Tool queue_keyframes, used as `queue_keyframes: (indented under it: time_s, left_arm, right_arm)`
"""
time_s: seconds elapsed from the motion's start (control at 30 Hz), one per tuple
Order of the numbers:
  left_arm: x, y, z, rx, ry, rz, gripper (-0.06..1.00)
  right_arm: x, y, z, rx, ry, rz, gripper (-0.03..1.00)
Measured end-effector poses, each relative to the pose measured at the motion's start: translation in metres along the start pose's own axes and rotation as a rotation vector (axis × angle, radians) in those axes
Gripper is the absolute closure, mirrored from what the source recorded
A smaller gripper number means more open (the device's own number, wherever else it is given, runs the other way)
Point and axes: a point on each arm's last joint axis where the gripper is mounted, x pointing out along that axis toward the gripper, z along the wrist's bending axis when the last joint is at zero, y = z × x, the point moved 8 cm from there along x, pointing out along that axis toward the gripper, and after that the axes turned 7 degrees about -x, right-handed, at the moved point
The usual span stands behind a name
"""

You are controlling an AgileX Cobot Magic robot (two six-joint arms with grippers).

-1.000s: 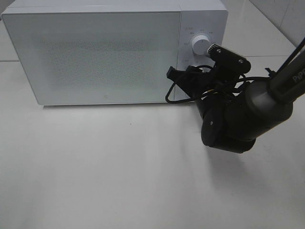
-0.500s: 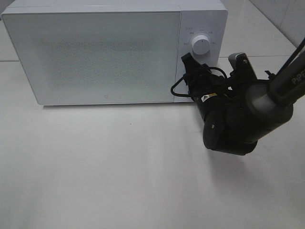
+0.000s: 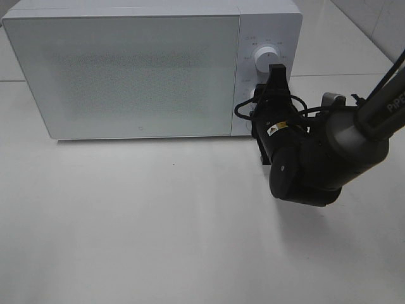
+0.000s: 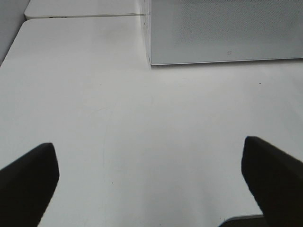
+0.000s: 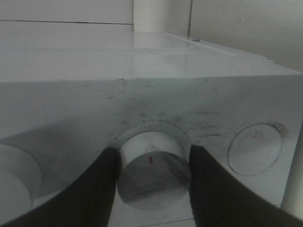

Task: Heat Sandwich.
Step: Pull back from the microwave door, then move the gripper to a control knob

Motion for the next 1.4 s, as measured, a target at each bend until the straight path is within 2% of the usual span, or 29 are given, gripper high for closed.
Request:
queue_keyframes:
  time_s: [0.3,0.9,1.4]
  left_arm:
    - [0.0000,0.0000,0.0000,0.000,0.000,0.000,-0.05]
    - [0.0000,0.0000,0.0000,0.000,0.000,0.000,-0.05]
    - [0.0000,0.0000,0.0000,0.000,0.000,0.000,-0.05]
  right_arm:
    - [-0.0002,0.0000,-0.0005,0.166,0.002,0.000,0.53]
    - [-0.0002,0.0000,-0.0005,0.172,0.002,0.000,0.53]
    - [-0.0023,-0.0011,-0.0029,0.103,0.001,0.008,0.53]
